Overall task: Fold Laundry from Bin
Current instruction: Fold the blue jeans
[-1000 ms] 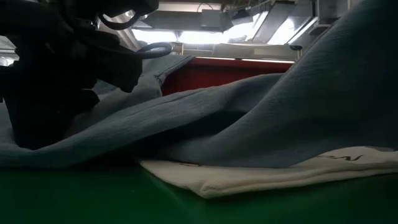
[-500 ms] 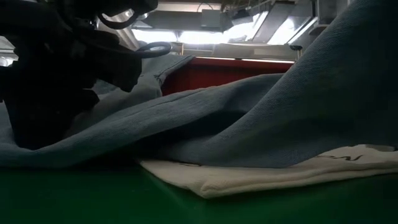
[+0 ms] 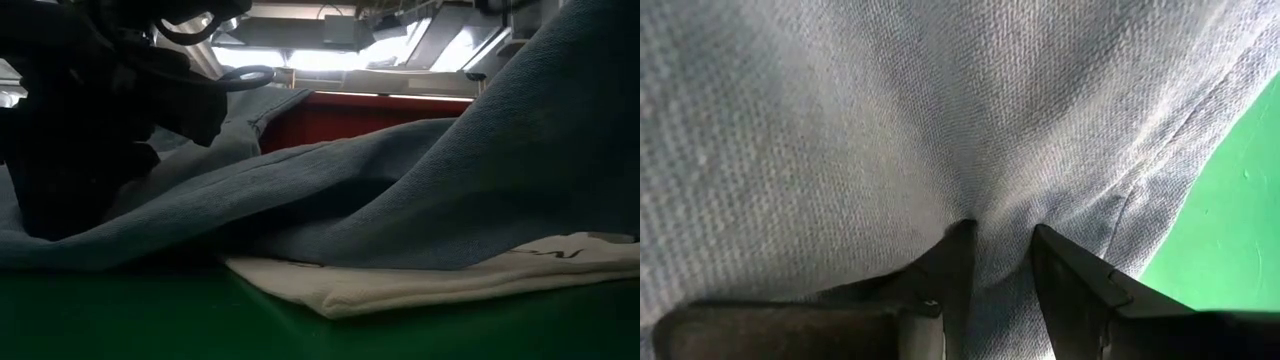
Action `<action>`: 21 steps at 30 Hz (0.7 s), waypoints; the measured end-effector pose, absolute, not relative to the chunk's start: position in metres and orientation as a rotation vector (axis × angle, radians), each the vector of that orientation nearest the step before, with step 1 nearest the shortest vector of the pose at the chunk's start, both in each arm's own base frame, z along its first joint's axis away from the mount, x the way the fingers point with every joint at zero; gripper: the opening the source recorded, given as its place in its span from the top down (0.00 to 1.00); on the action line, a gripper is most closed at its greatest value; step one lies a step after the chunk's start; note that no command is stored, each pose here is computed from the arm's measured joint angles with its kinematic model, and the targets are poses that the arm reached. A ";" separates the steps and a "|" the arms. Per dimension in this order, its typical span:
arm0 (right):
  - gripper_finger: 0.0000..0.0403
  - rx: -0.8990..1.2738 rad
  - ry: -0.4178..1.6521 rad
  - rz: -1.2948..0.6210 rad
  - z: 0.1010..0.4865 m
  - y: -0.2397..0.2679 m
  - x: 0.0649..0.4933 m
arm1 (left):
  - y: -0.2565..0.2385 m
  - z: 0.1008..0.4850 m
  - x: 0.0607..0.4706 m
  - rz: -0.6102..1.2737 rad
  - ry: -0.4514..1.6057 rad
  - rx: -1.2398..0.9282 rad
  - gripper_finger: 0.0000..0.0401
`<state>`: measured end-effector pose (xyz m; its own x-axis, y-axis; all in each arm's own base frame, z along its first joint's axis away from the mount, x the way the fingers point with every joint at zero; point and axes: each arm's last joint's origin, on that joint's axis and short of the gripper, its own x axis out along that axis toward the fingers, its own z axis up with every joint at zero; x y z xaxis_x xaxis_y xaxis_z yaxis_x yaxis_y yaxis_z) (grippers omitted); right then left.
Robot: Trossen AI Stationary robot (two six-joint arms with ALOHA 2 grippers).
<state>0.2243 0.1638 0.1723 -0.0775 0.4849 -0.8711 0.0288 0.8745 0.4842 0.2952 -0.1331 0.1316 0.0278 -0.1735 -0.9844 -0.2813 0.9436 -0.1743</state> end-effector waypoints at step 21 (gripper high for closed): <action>0.55 0.269 1.542 0.385 0.144 0.182 0.196 | -0.133 0.132 0.296 0.089 1.545 -0.366 0.74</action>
<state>0.1959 0.1824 0.1443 -0.0117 0.4050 -0.9143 -0.0726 0.9116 0.4047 0.2958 -0.1329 0.1316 0.0342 -0.1717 -0.9846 -0.2837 0.9429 -0.1743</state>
